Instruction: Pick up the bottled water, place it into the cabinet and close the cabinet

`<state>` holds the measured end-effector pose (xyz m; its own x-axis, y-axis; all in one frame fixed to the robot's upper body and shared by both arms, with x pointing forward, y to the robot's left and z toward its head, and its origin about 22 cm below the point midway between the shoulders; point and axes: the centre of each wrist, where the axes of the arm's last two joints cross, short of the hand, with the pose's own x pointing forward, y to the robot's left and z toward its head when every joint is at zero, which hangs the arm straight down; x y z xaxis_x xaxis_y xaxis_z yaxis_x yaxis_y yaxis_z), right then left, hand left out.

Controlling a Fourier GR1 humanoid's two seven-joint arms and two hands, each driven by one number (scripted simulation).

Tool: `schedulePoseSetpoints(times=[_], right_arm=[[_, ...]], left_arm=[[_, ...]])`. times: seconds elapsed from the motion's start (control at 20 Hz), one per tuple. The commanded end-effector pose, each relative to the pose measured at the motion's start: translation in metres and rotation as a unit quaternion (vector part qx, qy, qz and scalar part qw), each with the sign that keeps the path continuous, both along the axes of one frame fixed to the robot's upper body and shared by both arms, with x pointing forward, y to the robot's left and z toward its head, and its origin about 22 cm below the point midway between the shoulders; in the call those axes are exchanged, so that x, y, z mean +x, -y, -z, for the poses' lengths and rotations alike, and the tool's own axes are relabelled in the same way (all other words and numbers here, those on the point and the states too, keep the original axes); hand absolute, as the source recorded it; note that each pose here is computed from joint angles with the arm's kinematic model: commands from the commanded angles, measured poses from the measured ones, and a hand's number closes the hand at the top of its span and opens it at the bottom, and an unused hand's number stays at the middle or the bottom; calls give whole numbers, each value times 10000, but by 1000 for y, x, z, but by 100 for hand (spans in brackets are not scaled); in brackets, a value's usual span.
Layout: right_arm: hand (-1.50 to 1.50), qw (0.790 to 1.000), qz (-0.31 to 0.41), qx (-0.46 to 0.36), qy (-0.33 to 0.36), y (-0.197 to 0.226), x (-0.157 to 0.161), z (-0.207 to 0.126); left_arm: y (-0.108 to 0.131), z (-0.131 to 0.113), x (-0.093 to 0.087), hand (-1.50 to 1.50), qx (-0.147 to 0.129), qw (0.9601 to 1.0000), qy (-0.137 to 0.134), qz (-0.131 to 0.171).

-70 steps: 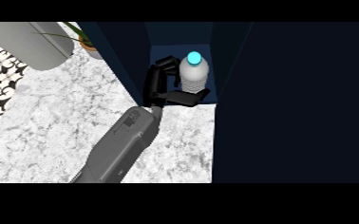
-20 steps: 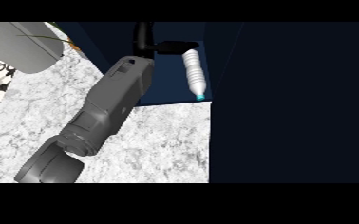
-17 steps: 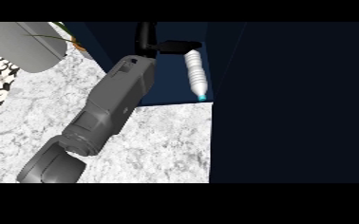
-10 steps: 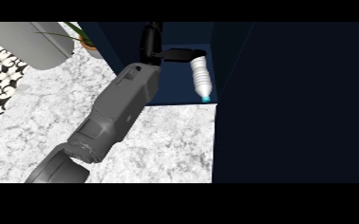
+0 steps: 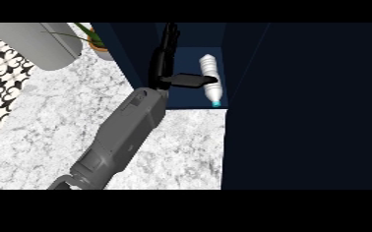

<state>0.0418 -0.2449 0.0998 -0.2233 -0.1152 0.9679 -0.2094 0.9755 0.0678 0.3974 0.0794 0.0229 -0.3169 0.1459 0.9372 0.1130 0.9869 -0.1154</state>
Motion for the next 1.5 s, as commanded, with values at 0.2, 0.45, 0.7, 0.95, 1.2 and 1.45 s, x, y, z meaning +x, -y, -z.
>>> schedulePoseSetpoints(times=[0.2, 0.45, 0.7, 0.95, 1.2, 1.45], right_arm=[[-150, 9999, 14, 18, 110, -9, -10, -24], [-150, 9997, 101, -178, 91, -5, -13, -34], [-150, 9975, -425, -528, 194, -4, -9, -30], [150, 9855, -1348, -1032, -11, -9, -8, -34], [150, 9710, -2107, -1128, -1, -10, -11, -34], [150, 9605, -2427, -1284, 459, -22, -13, -55]], left_arm=[[15, 12, -55, -150, -773, 9931, -6, 886], [8, 7, -83, -150, -849, 9896, 217, 1139], [-19, 7, -112, 150, -885, 9879, 59, 1274], [-31, 5, -139, 150, -991, 9861, -126, 1328], [-73, 5, -172, -150, -858, 9906, -74, 1060], [-119, 16, -186, -150, -961, 9930, -38, 680]])
